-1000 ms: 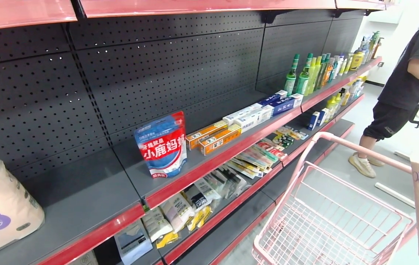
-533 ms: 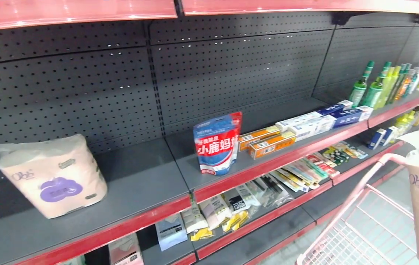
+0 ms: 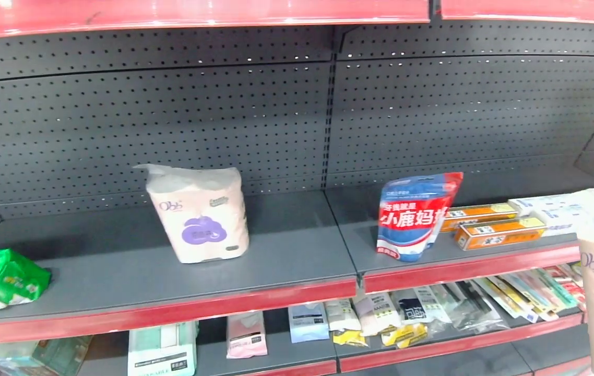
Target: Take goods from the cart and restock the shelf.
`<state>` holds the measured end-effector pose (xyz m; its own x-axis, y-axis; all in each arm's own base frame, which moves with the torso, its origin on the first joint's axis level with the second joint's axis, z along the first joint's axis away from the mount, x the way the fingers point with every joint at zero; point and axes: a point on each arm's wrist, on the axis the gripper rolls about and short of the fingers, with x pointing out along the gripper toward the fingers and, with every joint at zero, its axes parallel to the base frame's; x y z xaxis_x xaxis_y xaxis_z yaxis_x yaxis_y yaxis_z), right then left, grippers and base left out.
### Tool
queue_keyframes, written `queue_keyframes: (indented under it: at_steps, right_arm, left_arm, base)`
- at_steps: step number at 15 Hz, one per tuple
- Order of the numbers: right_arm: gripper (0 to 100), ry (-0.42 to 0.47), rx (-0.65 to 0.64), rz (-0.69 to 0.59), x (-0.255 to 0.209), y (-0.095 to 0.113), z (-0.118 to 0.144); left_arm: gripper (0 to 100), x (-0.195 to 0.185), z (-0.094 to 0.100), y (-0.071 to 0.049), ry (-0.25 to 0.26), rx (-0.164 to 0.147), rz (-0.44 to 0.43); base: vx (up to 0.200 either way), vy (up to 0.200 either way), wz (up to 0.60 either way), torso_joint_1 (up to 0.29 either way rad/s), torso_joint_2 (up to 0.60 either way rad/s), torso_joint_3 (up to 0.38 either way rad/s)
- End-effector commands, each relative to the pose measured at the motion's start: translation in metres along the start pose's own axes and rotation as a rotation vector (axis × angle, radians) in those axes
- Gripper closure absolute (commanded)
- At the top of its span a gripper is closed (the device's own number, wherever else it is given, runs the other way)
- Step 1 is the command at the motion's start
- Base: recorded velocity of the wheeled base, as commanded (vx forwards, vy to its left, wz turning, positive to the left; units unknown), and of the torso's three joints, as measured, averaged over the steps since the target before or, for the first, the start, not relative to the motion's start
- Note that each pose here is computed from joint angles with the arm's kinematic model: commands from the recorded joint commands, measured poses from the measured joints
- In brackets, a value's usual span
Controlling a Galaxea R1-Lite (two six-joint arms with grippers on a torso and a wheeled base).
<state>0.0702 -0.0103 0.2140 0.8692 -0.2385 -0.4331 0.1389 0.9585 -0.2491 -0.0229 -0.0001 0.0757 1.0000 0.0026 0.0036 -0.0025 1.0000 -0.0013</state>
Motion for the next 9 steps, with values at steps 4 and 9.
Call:
queue_keyframes:
  at_steps: [4, 9]
  right_arm:
    - [100, -0.024, -0.004, -0.013, -0.010, 0.001, -0.013]
    - [100, -0.161, -0.001, 0.096, -0.036, 0.008, -0.049]
  left_arm:
    - [0, 0.000, 0.000, 0.000, 0.001, 0.001, 0.001]
    - [0, 0.000, 0.000, 0.000, 0.001, 0.003, 0.001]
  base:
    - [0.000, 0.000, 0.00, 0.000, 0.00, 0.000]
    - [0.000, 0.000, 0.00, 0.000, 0.00, 0.000]
